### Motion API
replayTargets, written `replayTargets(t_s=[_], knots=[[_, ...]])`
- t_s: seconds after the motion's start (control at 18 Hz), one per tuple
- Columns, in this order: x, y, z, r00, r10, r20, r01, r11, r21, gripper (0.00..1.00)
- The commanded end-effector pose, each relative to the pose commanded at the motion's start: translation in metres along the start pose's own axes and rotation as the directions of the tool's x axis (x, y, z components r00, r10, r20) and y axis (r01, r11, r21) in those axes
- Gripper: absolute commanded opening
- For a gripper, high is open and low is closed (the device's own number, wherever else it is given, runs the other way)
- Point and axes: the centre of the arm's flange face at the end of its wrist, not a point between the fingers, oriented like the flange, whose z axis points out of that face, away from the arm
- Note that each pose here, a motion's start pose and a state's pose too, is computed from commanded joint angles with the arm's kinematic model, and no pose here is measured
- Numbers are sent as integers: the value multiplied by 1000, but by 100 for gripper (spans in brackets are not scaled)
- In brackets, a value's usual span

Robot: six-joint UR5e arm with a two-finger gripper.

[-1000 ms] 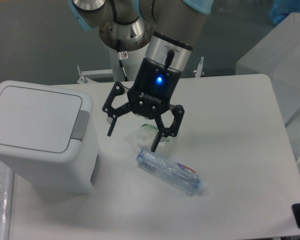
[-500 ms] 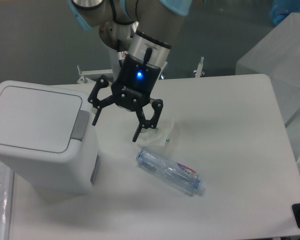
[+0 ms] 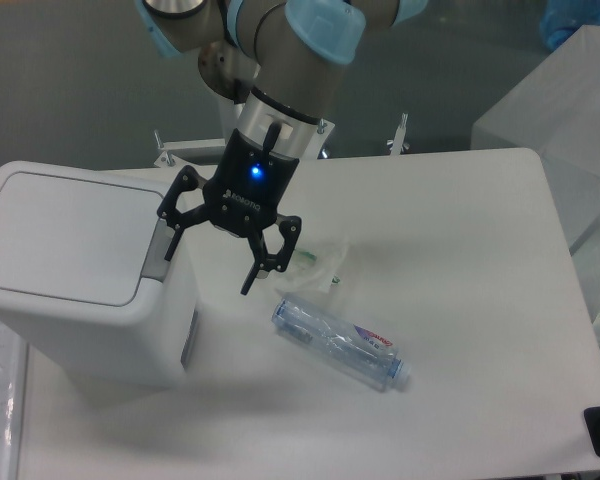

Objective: Open the trash can

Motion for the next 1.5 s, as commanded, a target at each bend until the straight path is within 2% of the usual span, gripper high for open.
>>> replayTargets(t_s=[0.89, 1.17, 1.5], knots=[[0, 5, 3, 1000, -2, -3, 2, 1000, -5, 100], [-3, 0, -8, 998, 67, 16, -68, 998, 10, 100], [-32, -7, -38, 989, 121, 83, -124, 991, 40, 100]])
